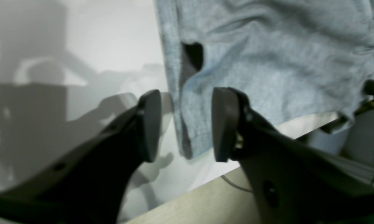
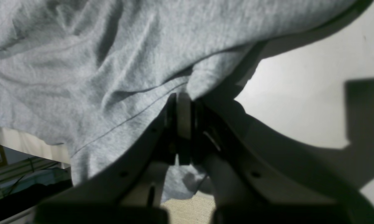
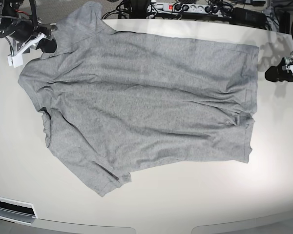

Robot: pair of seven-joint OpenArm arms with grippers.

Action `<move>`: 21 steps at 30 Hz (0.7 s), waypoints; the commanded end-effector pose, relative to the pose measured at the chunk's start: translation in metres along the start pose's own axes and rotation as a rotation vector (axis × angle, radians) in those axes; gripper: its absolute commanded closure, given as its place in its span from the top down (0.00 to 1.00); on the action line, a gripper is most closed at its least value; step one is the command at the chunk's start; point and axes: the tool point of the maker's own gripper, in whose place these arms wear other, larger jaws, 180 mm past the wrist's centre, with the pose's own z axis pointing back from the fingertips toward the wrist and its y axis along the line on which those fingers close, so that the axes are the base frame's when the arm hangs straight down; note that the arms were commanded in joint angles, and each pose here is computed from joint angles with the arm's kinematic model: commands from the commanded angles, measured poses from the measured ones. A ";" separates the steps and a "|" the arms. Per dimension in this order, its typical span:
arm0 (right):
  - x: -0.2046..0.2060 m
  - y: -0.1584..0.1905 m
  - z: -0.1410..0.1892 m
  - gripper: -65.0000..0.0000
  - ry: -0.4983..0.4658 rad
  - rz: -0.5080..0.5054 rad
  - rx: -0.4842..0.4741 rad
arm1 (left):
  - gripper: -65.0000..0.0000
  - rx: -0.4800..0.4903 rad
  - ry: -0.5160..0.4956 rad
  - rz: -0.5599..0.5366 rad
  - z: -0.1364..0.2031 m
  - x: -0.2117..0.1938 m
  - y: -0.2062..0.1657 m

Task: Layout the t-shirt on the table in an organized manner, then fold the t-shirt properly
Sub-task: 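Grasp the collar-side corners of the shirt with both grippers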

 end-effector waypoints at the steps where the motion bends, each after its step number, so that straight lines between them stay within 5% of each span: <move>1: -0.008 -0.006 0.003 0.00 0.047 0.014 -0.029 | 0.50 0.000 -0.015 -0.016 0.007 0.006 0.000; 10: -0.008 -0.006 0.003 0.00 0.045 0.013 -0.027 | 0.52 -0.071 0.021 0.086 -0.030 -0.047 -0.023; 21: -0.010 -0.002 0.003 0.00 0.055 0.003 -0.006 | 0.52 0.012 0.062 0.101 -0.039 -0.068 -0.012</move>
